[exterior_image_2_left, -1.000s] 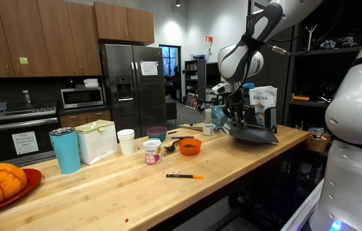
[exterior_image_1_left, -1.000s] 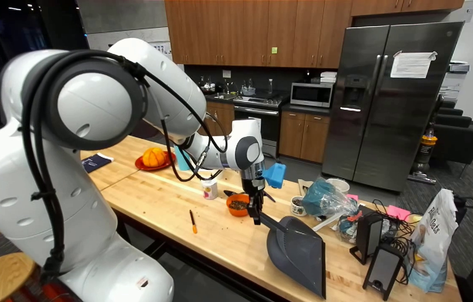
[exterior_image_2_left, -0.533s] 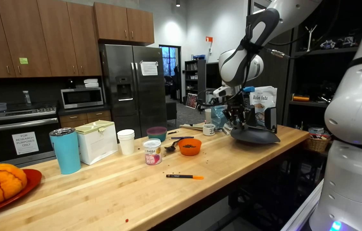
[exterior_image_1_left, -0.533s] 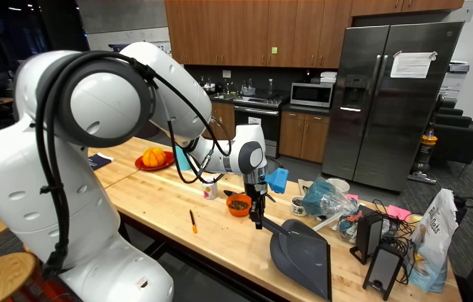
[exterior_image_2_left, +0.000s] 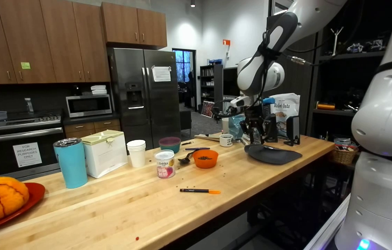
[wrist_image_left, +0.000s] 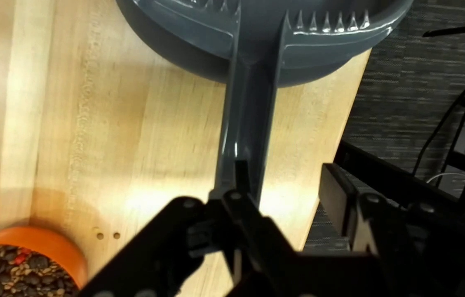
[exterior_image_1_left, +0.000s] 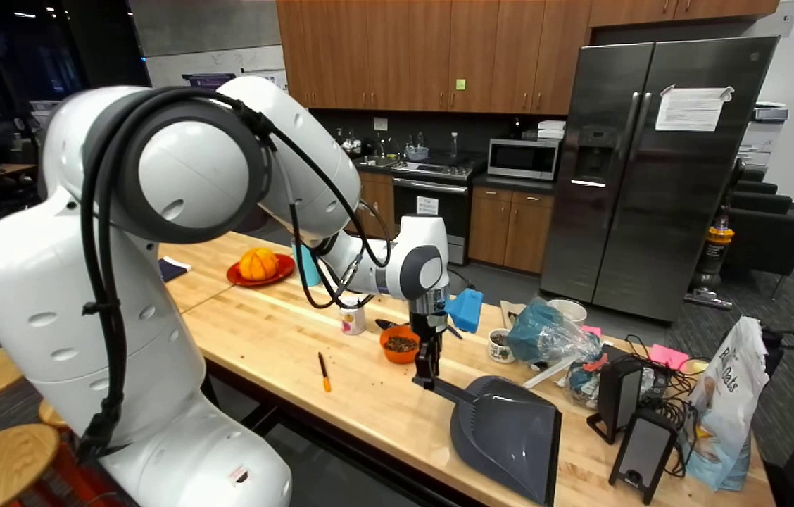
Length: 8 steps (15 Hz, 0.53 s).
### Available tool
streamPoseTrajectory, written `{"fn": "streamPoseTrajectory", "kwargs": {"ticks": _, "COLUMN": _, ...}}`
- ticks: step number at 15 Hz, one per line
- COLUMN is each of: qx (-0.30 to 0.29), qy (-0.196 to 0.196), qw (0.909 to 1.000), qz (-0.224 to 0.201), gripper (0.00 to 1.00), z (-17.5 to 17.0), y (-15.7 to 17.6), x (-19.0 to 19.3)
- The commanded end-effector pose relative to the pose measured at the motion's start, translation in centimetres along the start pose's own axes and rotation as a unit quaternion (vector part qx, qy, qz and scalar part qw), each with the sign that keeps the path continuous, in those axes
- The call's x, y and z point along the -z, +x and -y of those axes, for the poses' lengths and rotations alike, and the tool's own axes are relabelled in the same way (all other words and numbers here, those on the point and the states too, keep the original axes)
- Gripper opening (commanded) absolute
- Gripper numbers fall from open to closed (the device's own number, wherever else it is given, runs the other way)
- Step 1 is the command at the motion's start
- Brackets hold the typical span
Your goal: Move the dust pan to the right
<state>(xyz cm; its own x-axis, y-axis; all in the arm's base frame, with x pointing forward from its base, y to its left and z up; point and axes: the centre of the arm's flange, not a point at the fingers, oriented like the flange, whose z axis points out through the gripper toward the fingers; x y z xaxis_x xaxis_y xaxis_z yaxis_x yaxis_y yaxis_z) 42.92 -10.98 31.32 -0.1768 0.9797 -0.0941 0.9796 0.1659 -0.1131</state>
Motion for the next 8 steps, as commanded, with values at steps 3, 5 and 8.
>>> {"fn": "streamPoseTrajectory", "kwargs": {"ticks": 3, "qx": 0.0, "qy": -0.009, "qw": 0.9996, "qz": -0.027, "gripper": 0.92, "z": 0.7, "y": -0.2, "x": -0.8}}
{"fn": "streamPoseTrajectory", "kwargs": {"ticks": 5, "qx": 0.003, "qy": -0.005, "qw": 0.9997, "qz": -0.024, "gripper": 1.0, "z": 1.0, "y": 0.0, "x": -0.4}}
{"fn": "streamPoseTrajectory", "kwargs": {"ticks": 8, "qx": 0.005, "qy": -0.002, "qw": 0.9999, "qz": -0.01, "gripper": 1.0, "z": 1.6, "y": -0.2, "x": 1.8}}
